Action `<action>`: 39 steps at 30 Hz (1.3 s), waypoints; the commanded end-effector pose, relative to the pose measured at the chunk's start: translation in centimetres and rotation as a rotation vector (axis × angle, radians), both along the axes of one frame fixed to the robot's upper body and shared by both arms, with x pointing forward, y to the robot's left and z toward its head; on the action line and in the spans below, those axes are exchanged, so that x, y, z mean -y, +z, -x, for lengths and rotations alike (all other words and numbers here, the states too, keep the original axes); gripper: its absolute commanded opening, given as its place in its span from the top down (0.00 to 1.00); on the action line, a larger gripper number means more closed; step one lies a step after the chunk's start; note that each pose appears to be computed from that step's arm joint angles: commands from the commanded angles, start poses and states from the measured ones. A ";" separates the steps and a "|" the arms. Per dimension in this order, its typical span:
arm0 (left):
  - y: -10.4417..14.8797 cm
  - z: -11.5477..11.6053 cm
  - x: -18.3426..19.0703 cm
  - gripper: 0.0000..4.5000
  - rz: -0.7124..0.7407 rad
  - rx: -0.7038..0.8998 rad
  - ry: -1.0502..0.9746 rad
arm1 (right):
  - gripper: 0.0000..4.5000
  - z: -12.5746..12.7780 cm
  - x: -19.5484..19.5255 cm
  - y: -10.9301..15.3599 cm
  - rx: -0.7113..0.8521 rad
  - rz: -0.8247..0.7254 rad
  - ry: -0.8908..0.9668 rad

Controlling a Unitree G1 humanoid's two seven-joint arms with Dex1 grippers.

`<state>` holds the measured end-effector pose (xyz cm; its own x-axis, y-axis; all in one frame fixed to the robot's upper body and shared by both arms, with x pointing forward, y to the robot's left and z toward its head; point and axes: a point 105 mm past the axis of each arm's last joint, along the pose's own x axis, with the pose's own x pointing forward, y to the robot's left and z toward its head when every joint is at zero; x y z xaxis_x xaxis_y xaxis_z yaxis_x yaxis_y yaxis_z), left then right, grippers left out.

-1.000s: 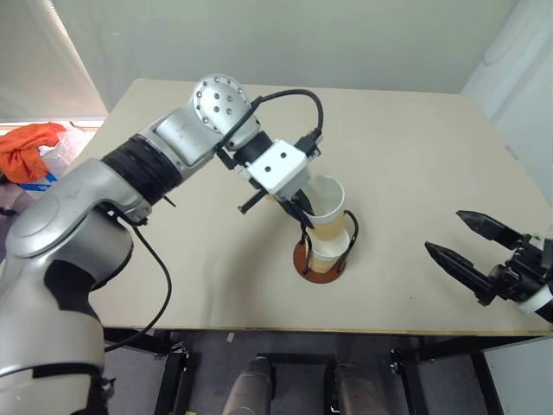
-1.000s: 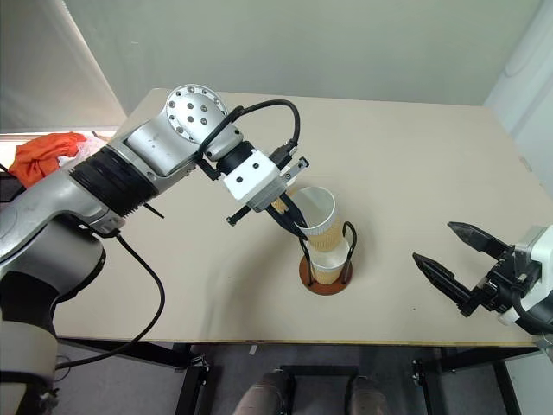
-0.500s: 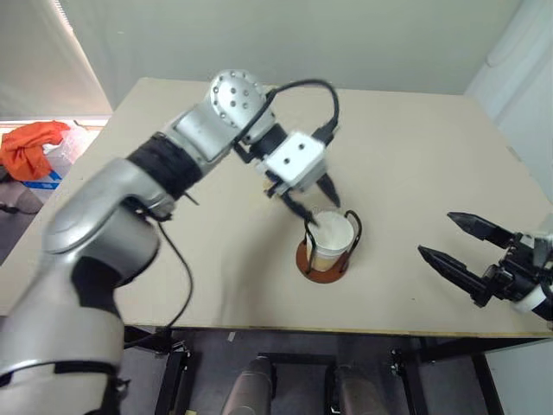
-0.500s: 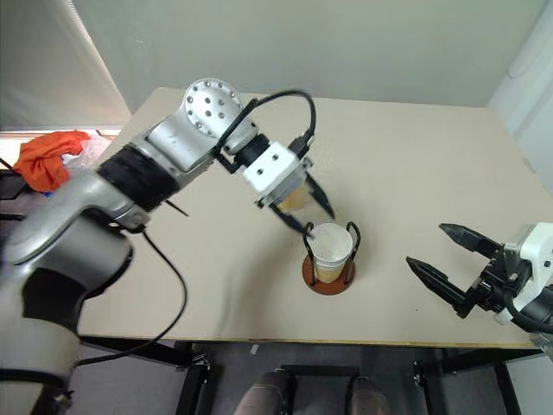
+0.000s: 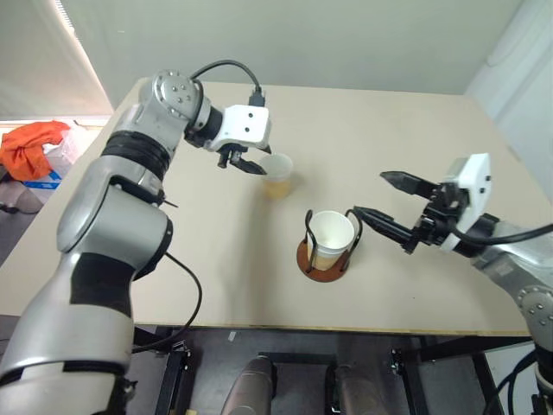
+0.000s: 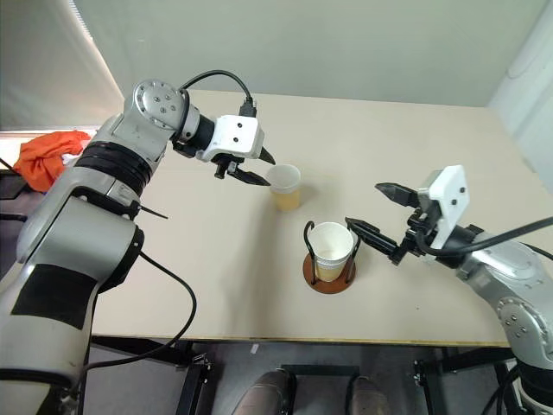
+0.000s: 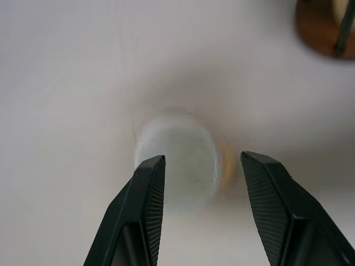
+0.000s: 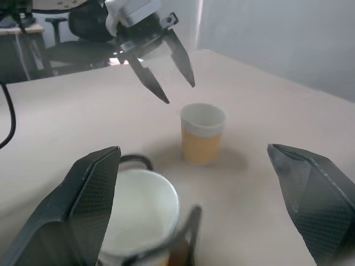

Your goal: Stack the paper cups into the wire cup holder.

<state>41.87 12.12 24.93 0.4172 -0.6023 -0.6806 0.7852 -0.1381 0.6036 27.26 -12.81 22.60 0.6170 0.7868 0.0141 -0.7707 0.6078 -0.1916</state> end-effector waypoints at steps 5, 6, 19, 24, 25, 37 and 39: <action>-1.1 -0.9 0.8 0.48 -0.020 0.050 0.036 | 0.00 0.4 -0.4 1.2 0.077 -0.012 -0.026; -1.1 -1.1 0.9 0.48 -0.022 0.056 0.041 | 0.00 0.3 -0.3 1.3 0.081 -0.014 -0.037; -4.3 -1.3 1.2 0.48 -0.108 0.006 0.064 | 0.00 1.1 0.6 1.3 0.069 0.000 -0.107; -4.7 -1.7 1.5 0.75 -0.112 0.038 0.085 | 0.00 1.5 0.7 1.2 0.063 0.004 -0.118; -4.7 -1.7 1.5 0.84 -0.108 0.035 0.085 | 0.00 1.5 0.7 1.2 0.062 0.004 -0.122; -3.2 -0.2 1.6 0.99 -0.060 -0.065 0.000 | 0.00 1.8 1.6 1.3 0.048 0.015 -0.122; -1.2 0.5 2.2 0.99 -0.004 -0.078 -0.060 | 0.00 2.8 1.9 1.2 0.032 0.027 -0.075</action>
<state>41.73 10.72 20.25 0.3236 -0.5559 -0.7657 0.8556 -0.1736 0.4877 25.56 -14.67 22.43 0.7047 0.7092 -0.0201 -0.6989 0.6890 -0.1918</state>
